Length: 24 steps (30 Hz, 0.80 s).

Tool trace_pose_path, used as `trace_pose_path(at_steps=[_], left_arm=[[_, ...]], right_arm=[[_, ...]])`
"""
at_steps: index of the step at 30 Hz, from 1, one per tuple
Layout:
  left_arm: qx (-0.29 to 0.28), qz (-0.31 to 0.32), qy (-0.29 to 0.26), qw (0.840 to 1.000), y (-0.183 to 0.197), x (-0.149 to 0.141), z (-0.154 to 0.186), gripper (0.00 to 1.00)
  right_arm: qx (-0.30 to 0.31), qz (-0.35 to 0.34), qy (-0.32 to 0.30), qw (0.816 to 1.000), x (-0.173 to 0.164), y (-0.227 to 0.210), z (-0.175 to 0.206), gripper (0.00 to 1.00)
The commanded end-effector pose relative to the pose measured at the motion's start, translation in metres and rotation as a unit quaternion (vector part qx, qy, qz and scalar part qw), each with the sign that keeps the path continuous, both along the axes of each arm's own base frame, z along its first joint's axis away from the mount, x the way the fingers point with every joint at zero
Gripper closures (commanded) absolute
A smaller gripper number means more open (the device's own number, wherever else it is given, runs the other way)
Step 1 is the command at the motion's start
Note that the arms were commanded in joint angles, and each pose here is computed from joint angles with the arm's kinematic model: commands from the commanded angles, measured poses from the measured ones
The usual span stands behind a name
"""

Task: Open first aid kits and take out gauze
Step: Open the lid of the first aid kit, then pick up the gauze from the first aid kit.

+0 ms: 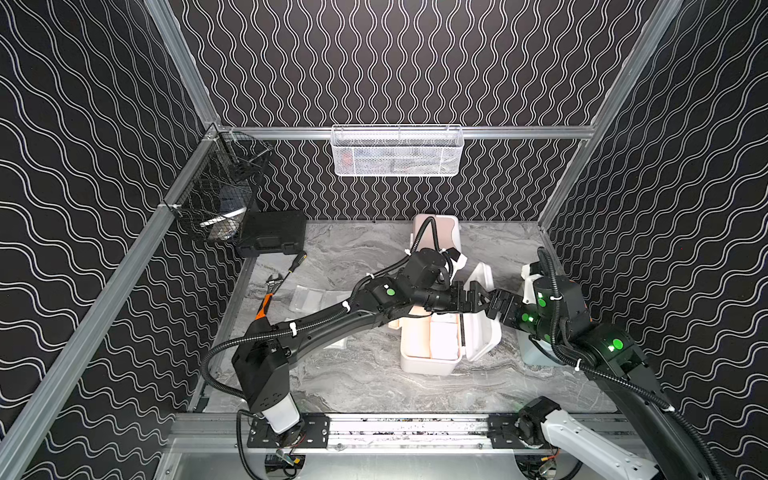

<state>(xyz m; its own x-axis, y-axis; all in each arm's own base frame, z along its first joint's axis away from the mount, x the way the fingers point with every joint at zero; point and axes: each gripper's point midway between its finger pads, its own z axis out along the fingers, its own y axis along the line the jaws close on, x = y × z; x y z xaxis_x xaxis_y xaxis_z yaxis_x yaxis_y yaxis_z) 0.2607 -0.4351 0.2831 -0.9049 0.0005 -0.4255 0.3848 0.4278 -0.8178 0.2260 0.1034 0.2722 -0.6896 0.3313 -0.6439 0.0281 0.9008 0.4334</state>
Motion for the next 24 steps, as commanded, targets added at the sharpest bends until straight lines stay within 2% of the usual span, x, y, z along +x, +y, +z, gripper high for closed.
trace_pose_path(at_steps=[1, 3, 6, 11, 16, 19, 24], left_arm=[[0.026, 0.033, -0.036, 0.998, 0.012, 0.013, 0.005, 0.01], [0.052, 0.041, -0.052, 0.996, 0.02, 0.015, 0.006, 0.01], [0.125, 0.063, -0.073, 0.987, 0.043, 0.02, -0.007, 0.01], [0.234, 0.082, -0.079, 0.965, 0.073, 0.025, -0.044, 0.01], [0.314, 0.085, -0.077, 0.943, 0.085, 0.033, -0.076, 0.02], [0.361, 0.091, -0.081, 0.925, 0.091, 0.041, -0.094, 0.08], [0.388, 0.074, -0.075, 0.916, 0.081, 0.049, -0.114, 0.26]], right_arm=[[0.007, 0.024, -0.002, 1.0, -0.001, 0.007, 0.001, 0.04], [0.007, 0.027, 0.0, 1.0, -0.001, 0.008, 0.001, 0.04], [0.01, 0.031, -0.001, 0.999, 0.0, 0.01, 0.002, 0.02], [-0.001, 0.022, 0.005, 1.0, 0.003, 0.006, -0.004, 0.0], [-0.02, -0.004, 0.02, 1.0, 0.007, -0.008, -0.014, 0.0], [-0.024, -0.016, 0.029, 0.999, 0.008, -0.016, -0.02, 0.01], [0.003, -0.01, 0.043, 0.999, 0.012, -0.015, -0.028, 0.03]])
